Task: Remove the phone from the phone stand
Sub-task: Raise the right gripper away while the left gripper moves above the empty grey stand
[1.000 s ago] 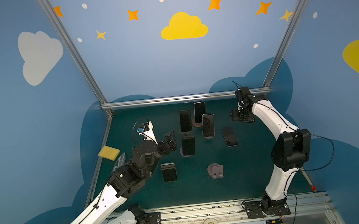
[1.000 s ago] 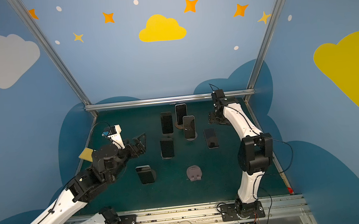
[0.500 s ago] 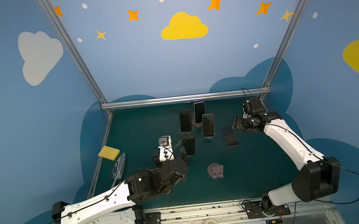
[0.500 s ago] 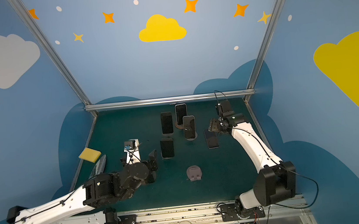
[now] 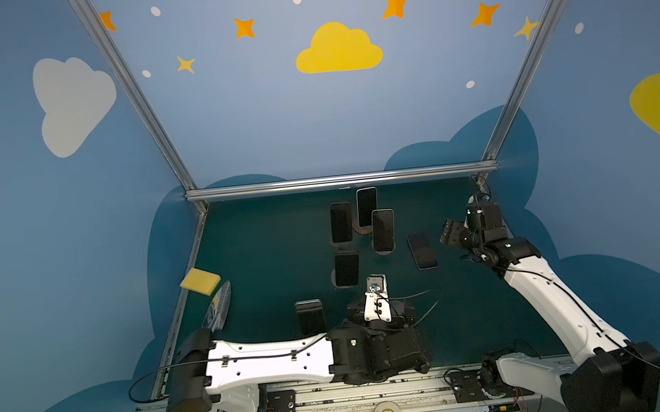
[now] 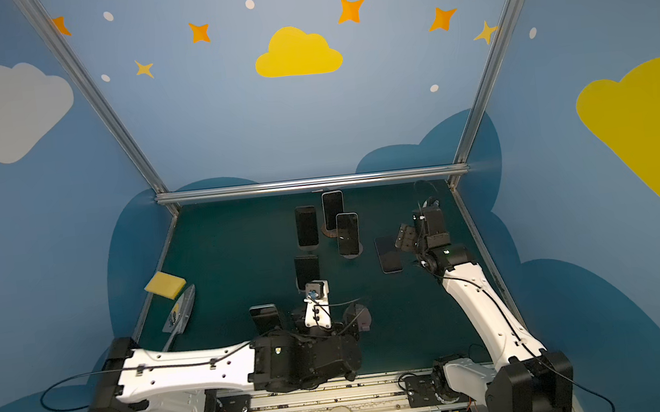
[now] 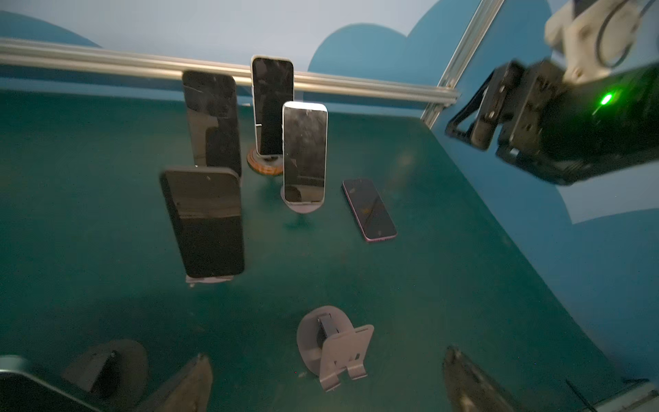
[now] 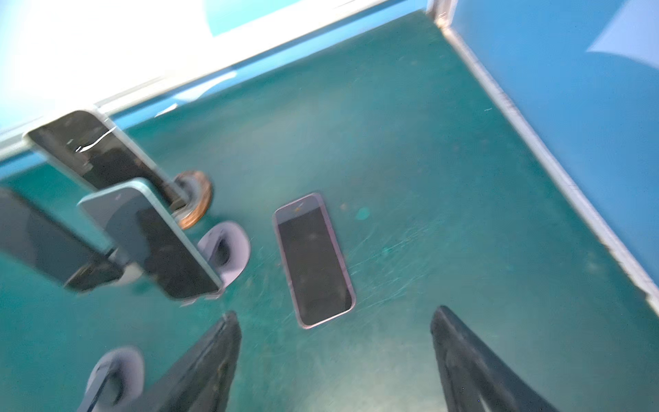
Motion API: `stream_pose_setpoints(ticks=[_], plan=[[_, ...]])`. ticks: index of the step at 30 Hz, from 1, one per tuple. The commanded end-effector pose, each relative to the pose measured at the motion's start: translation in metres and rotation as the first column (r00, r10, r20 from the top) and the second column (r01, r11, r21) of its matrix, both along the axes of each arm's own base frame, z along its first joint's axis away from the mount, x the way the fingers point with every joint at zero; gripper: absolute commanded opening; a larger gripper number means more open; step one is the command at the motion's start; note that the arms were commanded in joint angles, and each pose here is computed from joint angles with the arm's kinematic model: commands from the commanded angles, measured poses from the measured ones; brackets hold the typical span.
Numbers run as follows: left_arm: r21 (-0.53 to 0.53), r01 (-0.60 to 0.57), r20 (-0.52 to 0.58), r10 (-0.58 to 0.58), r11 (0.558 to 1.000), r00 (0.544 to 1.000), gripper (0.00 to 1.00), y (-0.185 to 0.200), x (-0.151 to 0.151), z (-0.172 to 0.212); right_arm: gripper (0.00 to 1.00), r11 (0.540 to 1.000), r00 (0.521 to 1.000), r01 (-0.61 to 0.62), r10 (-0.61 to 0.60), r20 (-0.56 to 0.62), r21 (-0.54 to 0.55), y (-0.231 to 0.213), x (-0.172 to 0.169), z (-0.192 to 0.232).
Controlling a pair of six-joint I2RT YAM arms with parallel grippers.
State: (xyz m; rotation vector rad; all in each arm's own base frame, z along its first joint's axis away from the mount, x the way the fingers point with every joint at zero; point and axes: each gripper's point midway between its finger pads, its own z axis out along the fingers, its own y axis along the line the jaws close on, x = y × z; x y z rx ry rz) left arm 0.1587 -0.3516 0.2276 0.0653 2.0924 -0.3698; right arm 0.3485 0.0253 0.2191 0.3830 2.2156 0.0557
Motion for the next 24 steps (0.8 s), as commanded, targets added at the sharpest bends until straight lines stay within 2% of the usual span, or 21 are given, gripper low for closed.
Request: stream_pose_setpoints(ticks=[1,5,14,18,24], plan=[[-0.054,-0.014,-0.09,0.009,0.998,0.996,1.0,-0.018,-0.006,-0.014,0.85,0.996,0.994,0.087,-0.088,0.062,0.009,-0.026,0.001,0.022],[-0.002,-0.025,-0.155,0.025,1.0,0.988,1.0,-0.031,-0.003,-0.029,0.85,0.987,0.984,0.147,-0.153,0.093,0.067,-0.048,-0.003,0.031],[0.095,0.014,-0.361,0.021,0.995,0.932,1.0,-0.05,0.021,-0.075,0.85,0.979,0.98,0.151,-0.167,0.107,0.139,-0.057,-0.003,0.03],[0.176,0.011,-0.368,0.055,0.984,0.928,1.0,-0.042,0.024,-0.09,0.85,0.979,0.983,0.138,-0.155,0.103,0.153,-0.054,-0.001,0.027],[0.228,0.062,-0.4,0.036,0.972,0.916,1.0,-0.057,0.022,-0.113,0.85,0.978,0.983,0.134,-0.152,0.108,0.158,-0.053,0.0,0.026]])
